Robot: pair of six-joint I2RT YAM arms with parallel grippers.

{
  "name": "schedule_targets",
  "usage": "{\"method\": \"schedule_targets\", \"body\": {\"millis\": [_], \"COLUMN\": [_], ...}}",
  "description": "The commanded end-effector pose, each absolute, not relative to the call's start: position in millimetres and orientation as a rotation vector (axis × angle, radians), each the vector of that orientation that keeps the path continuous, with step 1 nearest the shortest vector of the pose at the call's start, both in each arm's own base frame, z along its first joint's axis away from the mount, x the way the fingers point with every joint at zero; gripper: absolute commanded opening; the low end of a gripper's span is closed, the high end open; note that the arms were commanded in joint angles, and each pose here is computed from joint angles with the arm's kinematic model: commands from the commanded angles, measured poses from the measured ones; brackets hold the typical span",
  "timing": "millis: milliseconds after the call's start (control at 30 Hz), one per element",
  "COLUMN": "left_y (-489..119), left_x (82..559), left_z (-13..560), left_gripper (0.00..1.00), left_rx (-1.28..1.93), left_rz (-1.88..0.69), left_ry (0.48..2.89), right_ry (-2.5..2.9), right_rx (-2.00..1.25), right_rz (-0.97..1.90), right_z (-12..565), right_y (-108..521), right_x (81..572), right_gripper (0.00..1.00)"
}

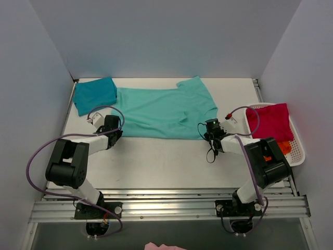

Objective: Fold and stack the t-shirts
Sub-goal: Fold the flattened tshirt in 1/3 of the way

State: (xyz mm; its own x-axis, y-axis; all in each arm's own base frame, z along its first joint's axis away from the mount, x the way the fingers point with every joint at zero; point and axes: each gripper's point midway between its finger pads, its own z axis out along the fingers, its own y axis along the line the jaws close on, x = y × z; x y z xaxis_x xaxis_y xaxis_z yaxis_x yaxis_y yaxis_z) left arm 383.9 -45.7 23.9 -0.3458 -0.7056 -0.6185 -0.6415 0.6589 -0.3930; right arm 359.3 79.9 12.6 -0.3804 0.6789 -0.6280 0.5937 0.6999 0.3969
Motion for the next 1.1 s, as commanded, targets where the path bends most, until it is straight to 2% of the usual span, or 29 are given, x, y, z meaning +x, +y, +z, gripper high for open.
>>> {"method": "schedule_targets", "body": {"millis": [0, 33, 67, 100, 500, 1067], "left_y": [-44, -44, -44, -44, -47, -56], "left_x": [389, 389, 389, 388, 357, 266], "left_z": [25, 24, 25, 25, 39, 52], "left_gripper": [0.20, 0.16, 0.07, 0.03, 0.02, 0.02], "left_rx": [-1.047, -1.048, -1.045, -1.045, -1.052, -1.056], "left_rz": [-0.089, -0.086, -0.089, -0.088, -0.133, -0.193], "left_ry": [2.080, 2.081, 2.080, 2.082, 2.058, 2.057], "right_ry": [2.066, 2.070, 2.056, 2.044, 2.041, 2.045], "right_rx": [0.997, 1.004, 1.011, 1.025, 1.054, 1.063], "right_rz": [0.090, 0.072, 0.070, 0.057, -0.014, 0.019], "right_z": [18, 18, 23, 24, 43, 53], "right_y": [69, 66, 64, 61, 39, 22], "right_x": [360, 357, 357, 355, 313, 249], "right_gripper": [0.00, 0.00, 0.00, 0.00, 0.00, 0.00]}}
